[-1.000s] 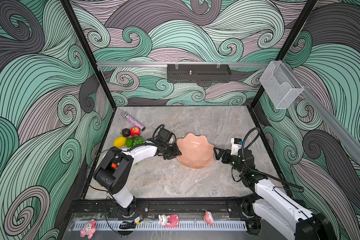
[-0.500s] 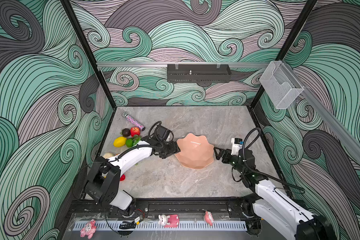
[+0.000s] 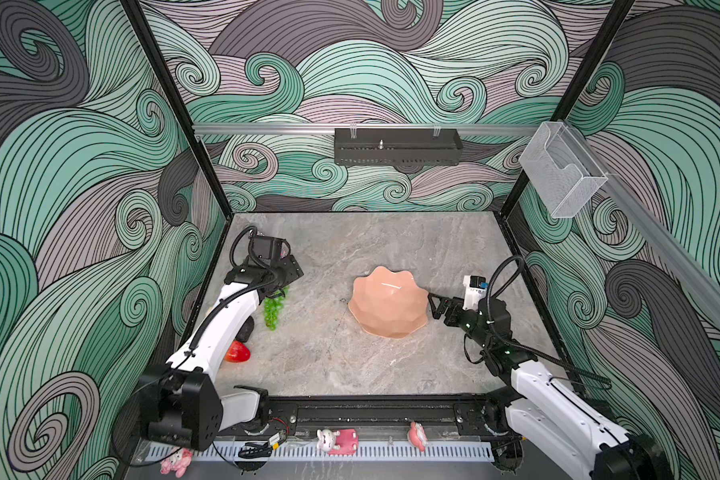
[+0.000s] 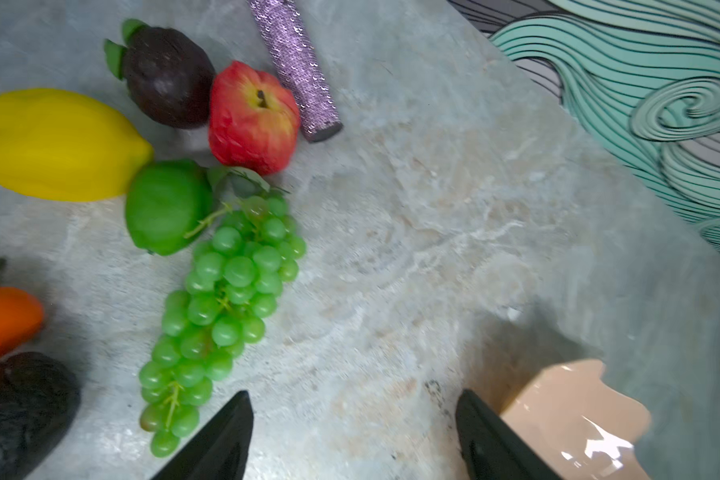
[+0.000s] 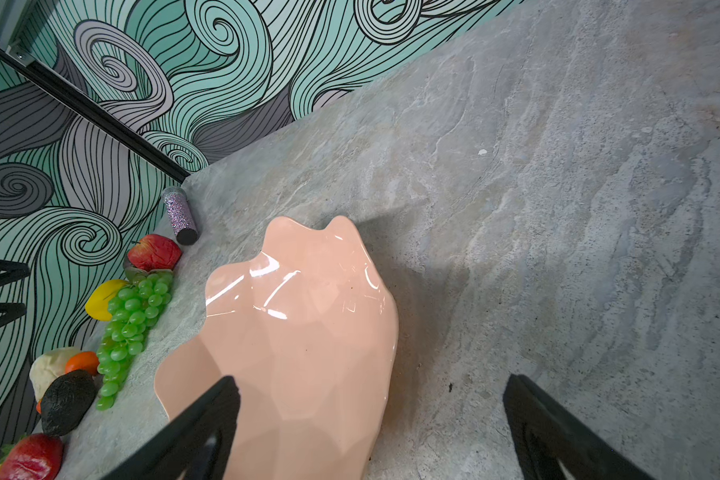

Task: Place and organize the fake fruits in the fruit bowl
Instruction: 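Release the bowl and move the left gripper back over the fruits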

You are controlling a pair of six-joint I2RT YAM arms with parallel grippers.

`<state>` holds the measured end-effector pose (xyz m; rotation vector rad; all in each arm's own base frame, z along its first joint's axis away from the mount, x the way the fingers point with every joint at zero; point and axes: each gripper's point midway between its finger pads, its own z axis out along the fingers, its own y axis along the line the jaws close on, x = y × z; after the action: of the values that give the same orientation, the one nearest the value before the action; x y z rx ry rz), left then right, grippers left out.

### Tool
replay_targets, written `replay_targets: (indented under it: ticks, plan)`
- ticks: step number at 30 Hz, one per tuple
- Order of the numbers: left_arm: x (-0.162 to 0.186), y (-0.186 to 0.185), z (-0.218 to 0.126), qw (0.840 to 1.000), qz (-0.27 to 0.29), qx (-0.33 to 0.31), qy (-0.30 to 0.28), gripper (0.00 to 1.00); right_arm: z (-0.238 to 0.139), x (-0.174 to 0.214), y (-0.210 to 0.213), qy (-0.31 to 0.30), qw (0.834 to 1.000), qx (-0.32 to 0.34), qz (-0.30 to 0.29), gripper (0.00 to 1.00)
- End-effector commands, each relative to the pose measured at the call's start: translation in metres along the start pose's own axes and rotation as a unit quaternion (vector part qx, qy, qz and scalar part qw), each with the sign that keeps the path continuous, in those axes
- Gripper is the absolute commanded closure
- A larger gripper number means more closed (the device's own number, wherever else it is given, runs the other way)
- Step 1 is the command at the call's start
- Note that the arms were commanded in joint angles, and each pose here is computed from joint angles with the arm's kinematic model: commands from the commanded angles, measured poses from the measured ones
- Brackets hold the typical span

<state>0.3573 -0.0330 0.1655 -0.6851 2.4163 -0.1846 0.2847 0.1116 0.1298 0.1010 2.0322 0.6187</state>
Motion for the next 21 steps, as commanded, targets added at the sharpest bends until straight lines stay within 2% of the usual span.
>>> replay_targets:
  ticks: [1,4,9,13,17,21]
  plan:
    - [-0.047,0.022,0.02,0.992,-0.013,-0.118,-0.045,0.19,0.0,-0.005,0.0,-0.012,1.0,0.003,-0.003,0.0]
    - [-0.064,0.031,0.042,0.982,0.009,-0.188,-0.019,0.15,0.0,-0.005,-0.001,-0.014,1.0,0.006,-0.004,0.0]
    - [-0.076,0.042,0.068,0.966,0.047,-0.245,0.065,0.11,0.0,-0.007,0.002,-0.014,1.0,0.001,-0.005,0.0]
    - [-0.077,0.046,0.089,0.963,0.045,-0.242,0.111,0.1,0.002,-0.007,0.004,-0.01,1.0,-0.004,-0.004,0.0]
    - [-0.075,0.043,0.107,0.965,0.045,-0.221,0.131,0.11,0.002,-0.007,0.005,-0.01,1.0,-0.006,-0.002,0.0]
    - [-0.068,0.046,0.116,0.959,0.046,-0.227,0.162,0.12,0.001,-0.008,0.005,-0.012,1.0,-0.005,-0.003,0.0]
